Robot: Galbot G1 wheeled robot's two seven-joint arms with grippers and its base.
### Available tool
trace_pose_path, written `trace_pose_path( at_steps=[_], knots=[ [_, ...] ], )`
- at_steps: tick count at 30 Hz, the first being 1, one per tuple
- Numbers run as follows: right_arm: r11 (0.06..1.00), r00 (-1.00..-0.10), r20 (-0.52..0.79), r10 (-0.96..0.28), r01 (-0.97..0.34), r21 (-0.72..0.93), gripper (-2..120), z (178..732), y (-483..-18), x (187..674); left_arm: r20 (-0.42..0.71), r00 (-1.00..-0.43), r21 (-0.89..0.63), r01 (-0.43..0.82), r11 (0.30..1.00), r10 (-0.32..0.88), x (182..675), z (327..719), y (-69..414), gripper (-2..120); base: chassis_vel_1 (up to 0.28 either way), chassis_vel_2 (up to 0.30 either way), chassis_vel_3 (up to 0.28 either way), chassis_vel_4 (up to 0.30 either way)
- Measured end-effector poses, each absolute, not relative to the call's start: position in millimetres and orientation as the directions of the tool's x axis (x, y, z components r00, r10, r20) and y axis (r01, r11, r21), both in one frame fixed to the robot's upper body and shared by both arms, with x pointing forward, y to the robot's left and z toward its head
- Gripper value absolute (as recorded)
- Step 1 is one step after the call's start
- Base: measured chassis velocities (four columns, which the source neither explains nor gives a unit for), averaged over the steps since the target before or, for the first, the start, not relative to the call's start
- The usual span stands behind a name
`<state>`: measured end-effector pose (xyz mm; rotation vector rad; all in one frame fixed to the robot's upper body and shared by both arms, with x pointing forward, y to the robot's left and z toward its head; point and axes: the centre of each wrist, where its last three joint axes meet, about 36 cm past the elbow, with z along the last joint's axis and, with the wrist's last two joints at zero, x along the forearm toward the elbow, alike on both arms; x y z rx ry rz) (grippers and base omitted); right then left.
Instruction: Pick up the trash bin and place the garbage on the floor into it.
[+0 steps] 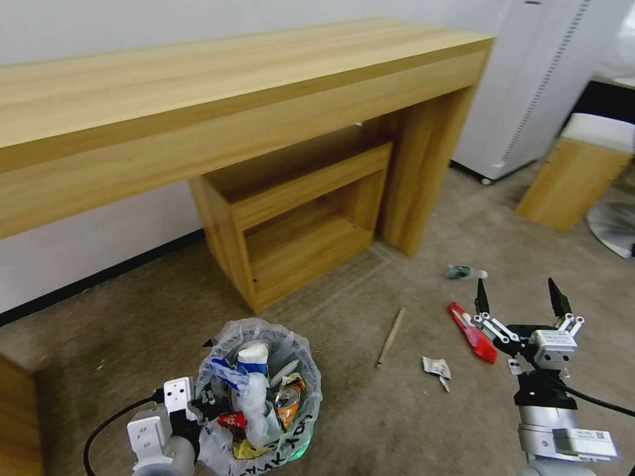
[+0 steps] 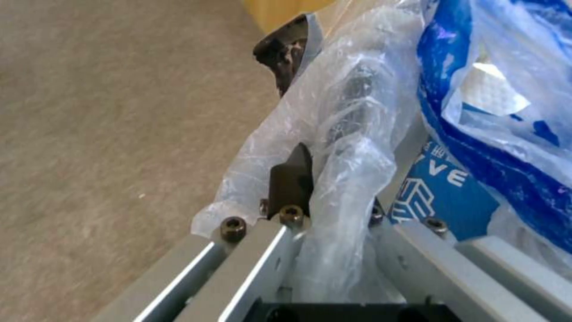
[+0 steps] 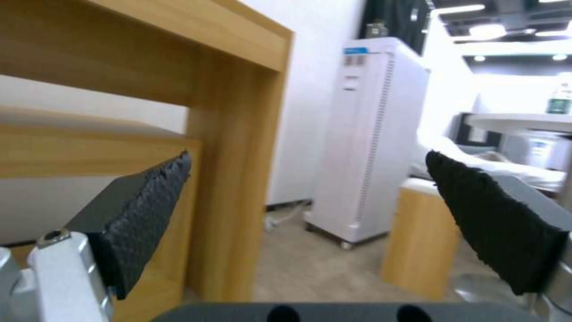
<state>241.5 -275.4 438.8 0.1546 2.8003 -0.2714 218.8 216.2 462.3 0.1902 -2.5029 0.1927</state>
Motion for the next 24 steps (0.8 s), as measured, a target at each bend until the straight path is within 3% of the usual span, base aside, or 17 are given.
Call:
trace_pose_path(
  at_steps=[10,24],
  knots=[
    [0.971,-0.935,-0.345,0.086,0.157,-0.182,100,434,-277,241,0.592,-0.801,-0.109,-0.185,0.977,-0.086,219,461,215,1,-0.103,-0.105,-0.111,-0.109],
    [0.984,-0.930,-0.364,0.043,0.104,-0.148,100,426,-258,240,0.578,-0.811,-0.111,-0.190,0.976,-0.092,217,465,217,1,-0.009,0.001,0.004,-0.007]
  ],
)
